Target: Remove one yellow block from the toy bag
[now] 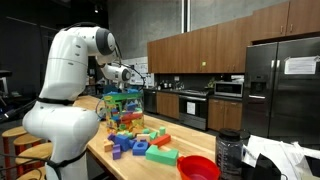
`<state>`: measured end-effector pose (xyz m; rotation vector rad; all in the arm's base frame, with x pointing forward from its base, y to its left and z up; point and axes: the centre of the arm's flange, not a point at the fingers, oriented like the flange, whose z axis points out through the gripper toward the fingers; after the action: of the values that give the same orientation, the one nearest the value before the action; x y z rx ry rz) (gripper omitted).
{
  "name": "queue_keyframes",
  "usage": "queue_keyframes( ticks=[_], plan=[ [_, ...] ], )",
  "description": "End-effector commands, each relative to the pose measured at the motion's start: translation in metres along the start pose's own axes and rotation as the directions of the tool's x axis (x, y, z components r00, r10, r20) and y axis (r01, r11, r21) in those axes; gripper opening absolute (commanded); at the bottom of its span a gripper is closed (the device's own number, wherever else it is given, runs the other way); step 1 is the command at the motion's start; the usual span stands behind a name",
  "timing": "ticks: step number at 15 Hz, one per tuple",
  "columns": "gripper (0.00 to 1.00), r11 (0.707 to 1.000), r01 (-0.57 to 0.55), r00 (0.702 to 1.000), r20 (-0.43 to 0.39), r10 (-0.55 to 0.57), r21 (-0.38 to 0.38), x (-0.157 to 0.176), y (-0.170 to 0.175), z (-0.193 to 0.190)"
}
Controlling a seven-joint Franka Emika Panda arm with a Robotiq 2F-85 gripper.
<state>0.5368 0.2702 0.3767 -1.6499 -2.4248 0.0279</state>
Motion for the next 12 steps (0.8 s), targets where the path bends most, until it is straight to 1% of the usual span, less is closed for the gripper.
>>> queue_keyframes(
  ticks=[1,5,10,12],
  plan=[
    [1.0,0.994,0.011,1.0,-0.017,-0.009,0.105,0.0069,-0.0064,-0.0114],
    [1.0,0.988,0.007,1.0,-0.012,-0.005,0.153,0.0109,-0.0094,-0.0119],
    [1.0,0.997,-0.012,0.999,0.034,0.009,0.082,0.0126,-0.0083,-0.0089],
    [1.0,1.0,-0.018,0.996,0.083,0.016,0.023,0.0128,-0.0054,-0.0069]
  ],
)
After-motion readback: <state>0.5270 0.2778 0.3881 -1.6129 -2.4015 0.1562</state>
